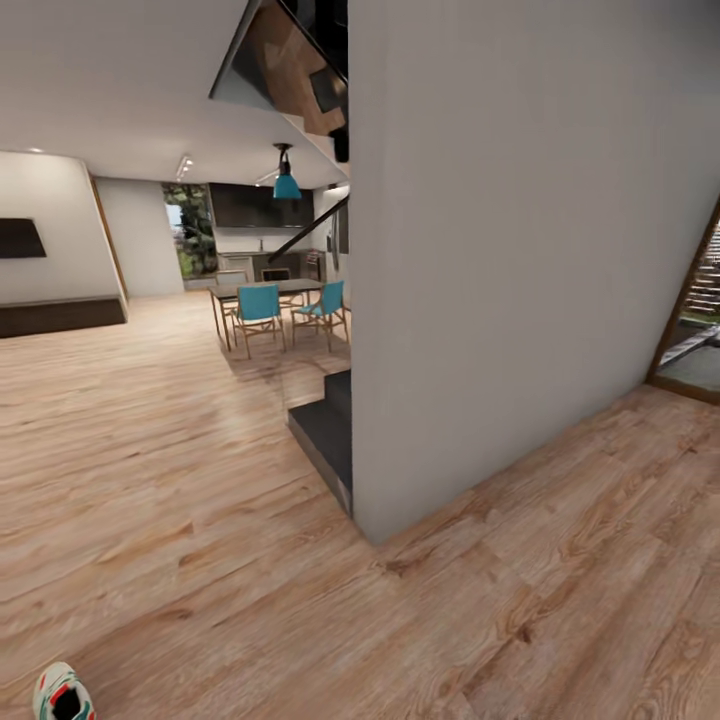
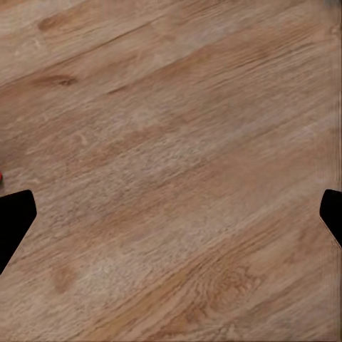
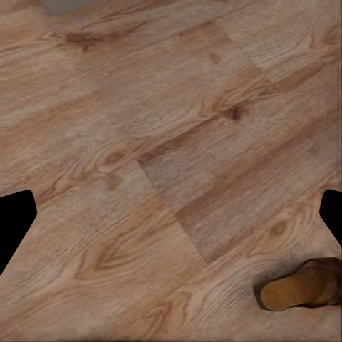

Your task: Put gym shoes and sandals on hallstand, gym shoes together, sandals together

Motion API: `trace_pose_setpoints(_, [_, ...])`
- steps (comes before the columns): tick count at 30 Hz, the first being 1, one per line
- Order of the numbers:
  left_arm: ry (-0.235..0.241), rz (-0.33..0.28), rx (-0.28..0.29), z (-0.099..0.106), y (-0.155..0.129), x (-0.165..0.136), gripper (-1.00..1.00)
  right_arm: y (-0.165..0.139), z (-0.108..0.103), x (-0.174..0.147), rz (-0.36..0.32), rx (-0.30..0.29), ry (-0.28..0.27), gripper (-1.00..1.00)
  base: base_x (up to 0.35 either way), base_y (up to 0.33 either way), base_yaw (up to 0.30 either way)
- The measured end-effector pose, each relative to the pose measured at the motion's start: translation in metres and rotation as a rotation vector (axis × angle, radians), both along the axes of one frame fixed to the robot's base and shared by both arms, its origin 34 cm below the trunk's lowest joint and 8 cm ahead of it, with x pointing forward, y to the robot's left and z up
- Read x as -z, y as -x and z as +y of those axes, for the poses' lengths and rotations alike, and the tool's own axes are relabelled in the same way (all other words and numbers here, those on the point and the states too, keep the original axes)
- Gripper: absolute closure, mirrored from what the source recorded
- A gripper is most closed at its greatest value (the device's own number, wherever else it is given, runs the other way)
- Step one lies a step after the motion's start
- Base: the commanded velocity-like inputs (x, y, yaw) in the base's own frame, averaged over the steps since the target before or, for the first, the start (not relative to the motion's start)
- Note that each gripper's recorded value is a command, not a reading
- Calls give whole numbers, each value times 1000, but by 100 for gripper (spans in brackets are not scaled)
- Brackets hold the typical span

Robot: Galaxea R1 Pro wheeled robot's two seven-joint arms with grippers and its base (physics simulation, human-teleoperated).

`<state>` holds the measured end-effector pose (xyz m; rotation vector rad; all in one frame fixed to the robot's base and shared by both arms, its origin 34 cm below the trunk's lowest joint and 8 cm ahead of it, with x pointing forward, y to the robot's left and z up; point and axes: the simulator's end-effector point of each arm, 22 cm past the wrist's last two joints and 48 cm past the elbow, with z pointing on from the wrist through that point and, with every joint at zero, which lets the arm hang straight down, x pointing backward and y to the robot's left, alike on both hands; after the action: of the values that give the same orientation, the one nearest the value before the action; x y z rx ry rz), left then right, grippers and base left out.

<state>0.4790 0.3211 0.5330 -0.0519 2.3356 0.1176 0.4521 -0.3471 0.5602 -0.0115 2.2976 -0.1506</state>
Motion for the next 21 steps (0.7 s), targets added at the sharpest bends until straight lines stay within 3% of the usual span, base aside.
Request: trace_pose_setpoints(21, [0, 0, 0, 0, 0, 0, -100, 0, 0, 0, 0, 0, 0, -100, 0, 0, -279])
